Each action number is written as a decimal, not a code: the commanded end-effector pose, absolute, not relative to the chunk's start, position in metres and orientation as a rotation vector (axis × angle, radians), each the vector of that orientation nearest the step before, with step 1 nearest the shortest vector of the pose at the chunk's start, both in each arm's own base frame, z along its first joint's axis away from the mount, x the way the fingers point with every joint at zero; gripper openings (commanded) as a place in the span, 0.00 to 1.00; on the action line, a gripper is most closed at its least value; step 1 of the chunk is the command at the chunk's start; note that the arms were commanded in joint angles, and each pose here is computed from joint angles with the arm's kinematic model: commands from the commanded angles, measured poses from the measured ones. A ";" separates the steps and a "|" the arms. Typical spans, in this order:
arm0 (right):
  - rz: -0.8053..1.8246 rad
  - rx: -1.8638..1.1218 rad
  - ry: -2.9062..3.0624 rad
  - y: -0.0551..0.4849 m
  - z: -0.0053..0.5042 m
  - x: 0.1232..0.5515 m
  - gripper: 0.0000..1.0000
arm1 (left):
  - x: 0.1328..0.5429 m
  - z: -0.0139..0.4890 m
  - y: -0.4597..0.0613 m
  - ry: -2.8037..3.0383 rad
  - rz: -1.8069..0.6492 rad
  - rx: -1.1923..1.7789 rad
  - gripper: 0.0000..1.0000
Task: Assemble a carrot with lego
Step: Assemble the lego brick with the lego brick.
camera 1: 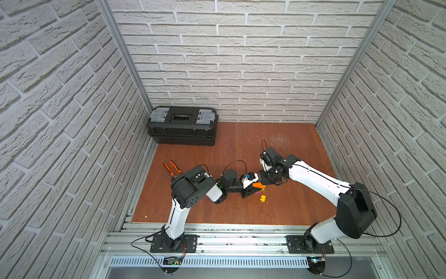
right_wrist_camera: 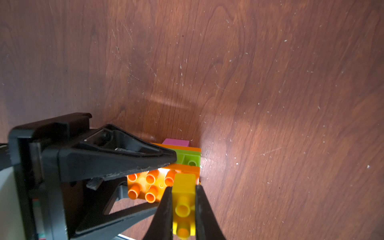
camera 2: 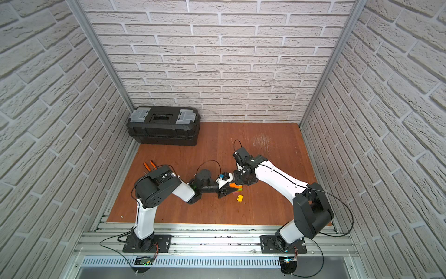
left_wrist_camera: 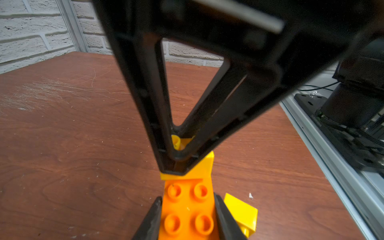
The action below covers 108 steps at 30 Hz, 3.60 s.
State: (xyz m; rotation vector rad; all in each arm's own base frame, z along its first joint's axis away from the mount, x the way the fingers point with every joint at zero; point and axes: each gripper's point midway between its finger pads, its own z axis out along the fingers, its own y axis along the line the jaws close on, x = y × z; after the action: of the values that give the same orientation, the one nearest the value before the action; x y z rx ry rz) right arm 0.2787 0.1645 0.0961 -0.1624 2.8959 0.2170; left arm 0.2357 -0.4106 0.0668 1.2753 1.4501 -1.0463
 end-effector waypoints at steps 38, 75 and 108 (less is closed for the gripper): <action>0.200 -0.115 2.880 0.153 0.126 0.268 0.02 | 0.223 0.030 -0.403 1.583 -1.094 1.298 0.00; 0.176 -0.075 2.972 0.163 0.072 0.256 0.02 | 0.225 0.029 -0.402 1.578 -1.107 1.274 0.00; 0.192 -0.096 2.969 0.170 0.083 0.263 0.49 | 0.222 0.022 -0.400 1.592 -1.124 1.258 0.00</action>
State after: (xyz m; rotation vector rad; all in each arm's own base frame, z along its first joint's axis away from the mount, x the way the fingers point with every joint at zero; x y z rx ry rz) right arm 0.2794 0.1634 0.0843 -0.0435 2.9089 0.1628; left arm 0.2360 -0.4083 0.0662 1.2013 1.4295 -1.1103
